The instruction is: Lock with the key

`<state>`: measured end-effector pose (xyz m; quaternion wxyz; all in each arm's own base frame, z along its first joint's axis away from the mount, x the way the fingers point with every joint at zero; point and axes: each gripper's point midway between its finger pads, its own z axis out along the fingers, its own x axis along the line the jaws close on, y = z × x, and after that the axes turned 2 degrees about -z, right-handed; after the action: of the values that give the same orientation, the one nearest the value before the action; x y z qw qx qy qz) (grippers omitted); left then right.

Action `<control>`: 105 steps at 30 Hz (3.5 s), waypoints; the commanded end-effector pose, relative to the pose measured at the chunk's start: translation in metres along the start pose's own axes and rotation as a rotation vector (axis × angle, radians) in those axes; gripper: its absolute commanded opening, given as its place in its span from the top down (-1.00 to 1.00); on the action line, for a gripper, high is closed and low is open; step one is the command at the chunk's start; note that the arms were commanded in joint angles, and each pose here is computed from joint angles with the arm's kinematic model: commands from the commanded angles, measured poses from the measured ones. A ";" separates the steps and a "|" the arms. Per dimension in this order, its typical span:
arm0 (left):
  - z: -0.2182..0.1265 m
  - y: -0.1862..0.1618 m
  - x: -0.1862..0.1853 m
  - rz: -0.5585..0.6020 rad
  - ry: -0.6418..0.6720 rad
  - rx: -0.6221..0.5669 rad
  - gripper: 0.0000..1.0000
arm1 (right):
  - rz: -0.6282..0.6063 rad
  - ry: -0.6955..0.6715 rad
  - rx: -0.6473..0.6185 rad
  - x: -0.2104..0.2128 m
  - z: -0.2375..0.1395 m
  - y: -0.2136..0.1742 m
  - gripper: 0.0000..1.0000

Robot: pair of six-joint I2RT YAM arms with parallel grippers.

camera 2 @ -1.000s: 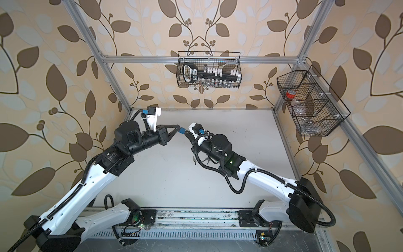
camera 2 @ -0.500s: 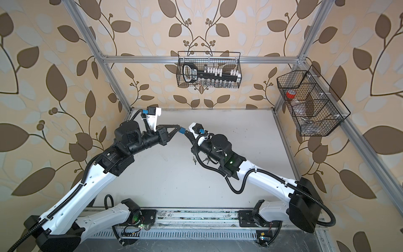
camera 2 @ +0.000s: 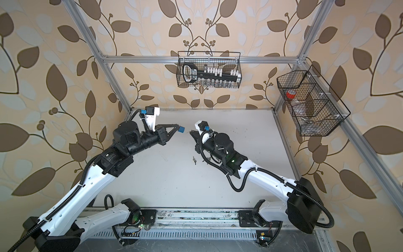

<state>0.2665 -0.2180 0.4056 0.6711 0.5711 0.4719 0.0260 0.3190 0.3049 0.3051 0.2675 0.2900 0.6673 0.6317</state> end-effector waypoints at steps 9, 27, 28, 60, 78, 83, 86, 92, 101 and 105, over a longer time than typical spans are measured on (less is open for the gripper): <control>-0.011 0.018 0.017 0.024 0.143 -0.063 1.00 | 0.016 -0.004 0.173 -0.004 -0.007 -0.047 1.00; -0.022 -0.035 0.165 -0.273 0.534 0.036 1.00 | 0.132 0.225 0.708 0.041 0.020 -0.186 1.00; -0.026 -0.036 0.169 -0.281 0.546 0.033 1.00 | 0.135 0.233 0.722 0.043 0.025 -0.191 1.00; -0.039 -0.039 0.179 -0.316 0.559 0.010 1.00 | 0.101 0.174 0.951 0.051 0.065 -0.280 0.89; -0.035 -0.039 0.171 -0.302 0.506 0.025 1.00 | 0.074 0.107 0.755 0.037 0.060 -0.210 0.35; -0.017 -0.041 0.154 -0.286 0.373 0.082 1.00 | 0.059 0.017 0.513 0.016 0.040 -0.148 0.25; -0.005 -0.040 0.141 -0.274 0.274 0.111 1.00 | 0.047 -0.101 0.400 -0.009 0.021 -0.123 0.23; 0.013 -0.044 0.109 -0.211 0.141 0.160 1.00 | 0.022 -0.089 0.160 -0.025 -0.011 -0.073 0.16; 0.044 -0.072 0.054 -0.109 -0.025 0.258 1.00 | -0.199 0.108 -0.004 0.009 -0.032 -0.036 0.05; 0.050 -0.076 0.043 -0.096 -0.064 0.274 1.00 | -0.250 0.149 -0.024 0.017 -0.035 -0.031 0.04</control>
<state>0.2838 -0.2467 0.2721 0.5509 0.6311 0.5359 -0.1054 0.2931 0.2846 0.2676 0.2911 0.2106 0.7068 0.6093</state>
